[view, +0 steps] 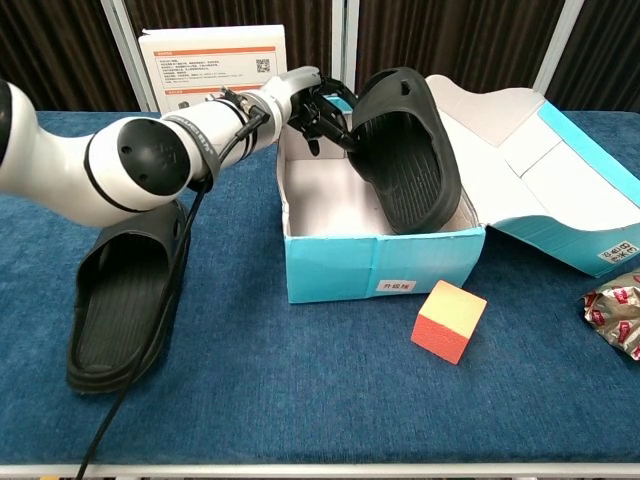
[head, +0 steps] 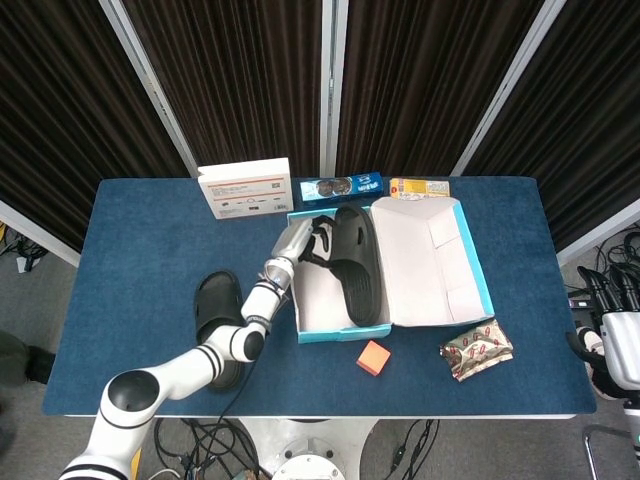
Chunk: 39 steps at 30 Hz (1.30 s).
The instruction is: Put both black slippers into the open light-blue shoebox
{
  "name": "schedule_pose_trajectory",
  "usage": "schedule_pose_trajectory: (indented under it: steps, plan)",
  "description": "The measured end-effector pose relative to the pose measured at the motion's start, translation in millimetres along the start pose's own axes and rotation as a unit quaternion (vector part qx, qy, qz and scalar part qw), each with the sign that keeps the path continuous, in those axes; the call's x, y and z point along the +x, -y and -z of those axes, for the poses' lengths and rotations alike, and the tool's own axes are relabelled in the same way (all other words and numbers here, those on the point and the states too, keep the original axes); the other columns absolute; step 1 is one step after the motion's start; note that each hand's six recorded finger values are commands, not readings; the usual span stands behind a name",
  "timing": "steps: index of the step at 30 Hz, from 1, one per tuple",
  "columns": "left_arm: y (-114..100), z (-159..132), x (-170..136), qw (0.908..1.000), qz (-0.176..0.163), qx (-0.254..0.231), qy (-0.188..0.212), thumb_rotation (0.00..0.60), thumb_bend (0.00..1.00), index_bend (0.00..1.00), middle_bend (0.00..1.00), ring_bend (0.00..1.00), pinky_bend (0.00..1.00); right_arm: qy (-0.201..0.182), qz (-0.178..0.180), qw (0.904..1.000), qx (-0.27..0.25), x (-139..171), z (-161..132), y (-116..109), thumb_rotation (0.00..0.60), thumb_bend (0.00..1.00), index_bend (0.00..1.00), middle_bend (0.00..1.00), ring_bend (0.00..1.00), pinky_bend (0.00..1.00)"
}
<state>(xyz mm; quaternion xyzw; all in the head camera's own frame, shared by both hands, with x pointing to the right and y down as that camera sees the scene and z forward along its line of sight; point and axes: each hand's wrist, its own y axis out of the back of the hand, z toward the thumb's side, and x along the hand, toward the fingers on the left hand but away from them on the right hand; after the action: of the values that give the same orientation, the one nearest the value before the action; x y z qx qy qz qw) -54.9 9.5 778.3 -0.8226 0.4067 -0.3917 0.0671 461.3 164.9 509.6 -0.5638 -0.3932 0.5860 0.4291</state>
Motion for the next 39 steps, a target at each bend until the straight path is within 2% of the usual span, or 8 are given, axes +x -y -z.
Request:
schedule_pose_trajectory:
  steps: [17,34,37,39]
  plan:
    - [5,9,-2,0.9933,0.008,0.114,-0.017,0.6,0.0,0.52,0.62,0.84,0.58,0.001,0.0,1.0,0.0,0,1,0,0.6,0.13,0.05,0.14,0.0,0.09]
    - [16,7,-2,0.9758,-0.002,0.217,-0.024,0.6,0.0,0.5,0.61,0.83,0.58,0.002,0.001,1.0,-0.001,1,2,-1,0.6,0.13,0.05,0.15,0.0,0.1]
    - [18,9,-2,0.9754,0.002,0.219,-0.03,0.6,0.0,0.48,0.59,0.81,0.56,0.002,0.002,1.0,-0.001,1,2,-1,0.6,0.13,0.05,0.15,0.0,0.1]
    - [18,10,-2,0.9751,0.006,0.219,-0.033,0.6,0.0,0.42,0.54,0.79,0.55,0.003,0.002,1.0,-0.001,2,2,-1,0.6,0.13,0.05,0.15,0.0,0.1]
